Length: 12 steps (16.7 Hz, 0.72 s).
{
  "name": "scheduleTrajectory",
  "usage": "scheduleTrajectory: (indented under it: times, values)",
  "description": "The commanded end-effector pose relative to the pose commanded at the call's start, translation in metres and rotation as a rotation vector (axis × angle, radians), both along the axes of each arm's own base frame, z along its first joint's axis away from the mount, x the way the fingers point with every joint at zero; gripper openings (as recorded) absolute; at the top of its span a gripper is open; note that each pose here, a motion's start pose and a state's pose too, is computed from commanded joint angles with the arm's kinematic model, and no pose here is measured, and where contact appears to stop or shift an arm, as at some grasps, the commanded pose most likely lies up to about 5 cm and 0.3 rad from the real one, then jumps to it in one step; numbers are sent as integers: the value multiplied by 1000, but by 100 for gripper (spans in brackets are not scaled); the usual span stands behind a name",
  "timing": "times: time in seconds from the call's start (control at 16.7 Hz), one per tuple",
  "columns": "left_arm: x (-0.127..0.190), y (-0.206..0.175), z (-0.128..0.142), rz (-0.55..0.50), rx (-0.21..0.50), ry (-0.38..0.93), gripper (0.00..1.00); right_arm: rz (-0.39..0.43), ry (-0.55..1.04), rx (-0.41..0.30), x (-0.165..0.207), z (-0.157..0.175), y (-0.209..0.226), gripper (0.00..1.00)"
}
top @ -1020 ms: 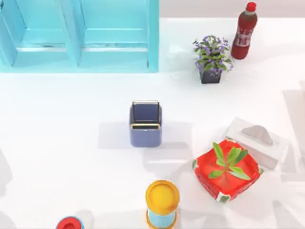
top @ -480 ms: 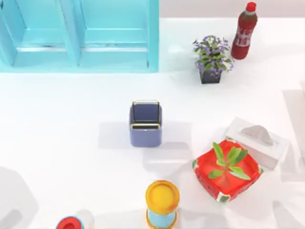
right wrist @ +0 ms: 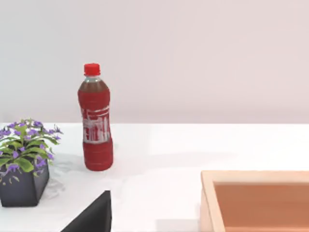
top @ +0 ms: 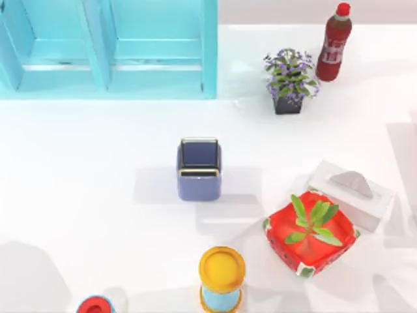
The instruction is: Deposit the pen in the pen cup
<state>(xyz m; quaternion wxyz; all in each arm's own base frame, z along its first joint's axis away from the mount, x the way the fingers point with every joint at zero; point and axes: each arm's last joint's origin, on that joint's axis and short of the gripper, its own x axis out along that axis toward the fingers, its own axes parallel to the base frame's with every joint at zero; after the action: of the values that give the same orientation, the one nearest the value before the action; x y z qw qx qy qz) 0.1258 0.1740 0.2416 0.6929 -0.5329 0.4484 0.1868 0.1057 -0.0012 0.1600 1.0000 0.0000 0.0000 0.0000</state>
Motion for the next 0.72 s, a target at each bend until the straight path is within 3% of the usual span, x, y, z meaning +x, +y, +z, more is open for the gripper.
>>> scheduleTrajectory:
  times: [0.24, 0.42, 0.6, 0.72]
  values:
    - [9, 2, 0, -14, 5, 34, 0, 0, 0, 0, 0, 0, 0, 100]
    - [43, 5, 6, -50, 45, 148, 0, 0, 0, 0, 0, 0, 0, 100]
    - [101, -8, 6, -111, 145, 340, 0, 0, 0, 0, 0, 0, 0, 100]
    - [149, -38, -1, -162, 277, 486, 0, 0, 0, 0, 0, 0, 0, 100]
